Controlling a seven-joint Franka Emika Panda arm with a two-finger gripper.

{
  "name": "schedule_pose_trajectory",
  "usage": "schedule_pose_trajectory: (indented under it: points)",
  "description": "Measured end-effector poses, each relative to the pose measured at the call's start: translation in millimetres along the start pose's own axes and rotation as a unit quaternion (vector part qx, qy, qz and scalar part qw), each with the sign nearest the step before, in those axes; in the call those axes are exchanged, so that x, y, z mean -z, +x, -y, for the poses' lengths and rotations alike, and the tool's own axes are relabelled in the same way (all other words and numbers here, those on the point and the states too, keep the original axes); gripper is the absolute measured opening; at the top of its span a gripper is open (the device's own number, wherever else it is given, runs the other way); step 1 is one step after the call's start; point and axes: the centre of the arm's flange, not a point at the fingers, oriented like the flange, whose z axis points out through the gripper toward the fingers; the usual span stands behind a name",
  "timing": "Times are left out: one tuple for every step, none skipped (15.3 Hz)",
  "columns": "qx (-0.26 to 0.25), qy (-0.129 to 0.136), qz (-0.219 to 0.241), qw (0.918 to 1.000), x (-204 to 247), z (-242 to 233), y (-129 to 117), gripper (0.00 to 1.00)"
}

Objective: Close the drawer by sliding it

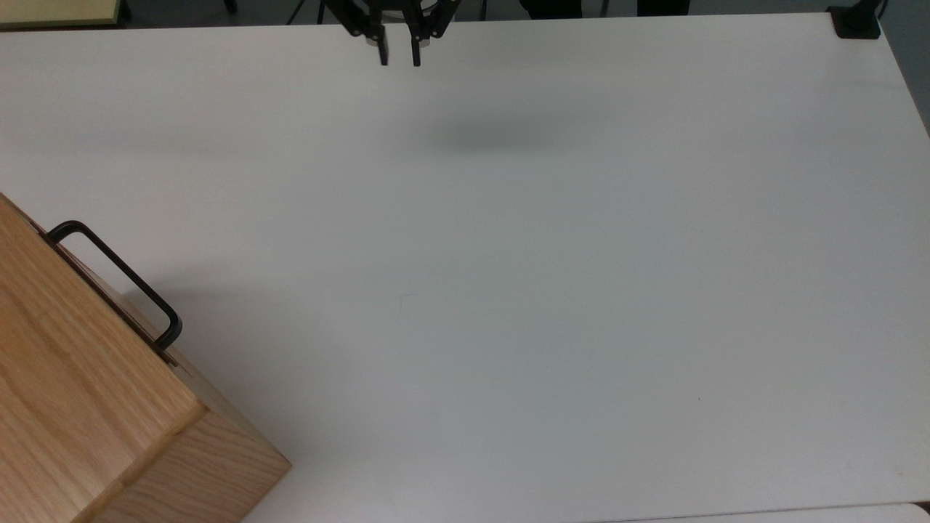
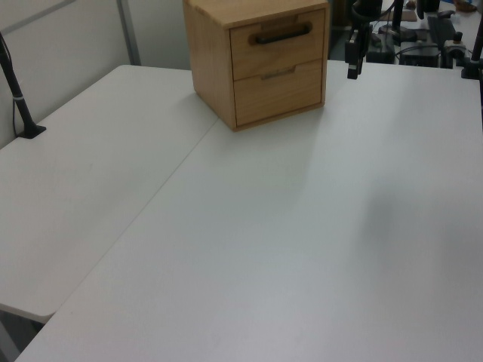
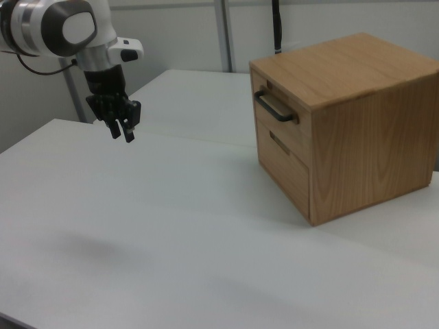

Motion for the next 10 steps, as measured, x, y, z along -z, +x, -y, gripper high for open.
schedule_pose_trajectory:
  points:
    - [-0.002,0.000,0.000,1.0000,-0.2,-2.2,0.1,0.49]
    - [-0.003,0.000,0.000,1.0000,-0.2,-3.5,0.2,0.57]
    - [-0.003,0.000,0.000,1.0000,-0.2,-4.2,0.3,0.68]
    - [-0.004,0.000,0.000,1.0000,-0.2,-4.5,0.3,0.78]
    - [-0.004,0.000,0.000,1.0000,-0.2,-4.7,0.3,0.89]
    - [-0.004,0.000,0.000,1.0000,-0.2,-4.9,0.3,0.99]
    - [-0.004,0.000,0.000,1.0000,-0.2,-5.1,0.3,1.00]
    - [-0.005,0.000,0.000,1.0000,-0.2,-5.4,0.4,1.00]
    - [-0.005,0.000,0.000,1.0000,0.0,-5.6,0.4,1.00]
    - [-0.005,0.000,0.000,1.0000,0.3,-5.8,0.4,1.00]
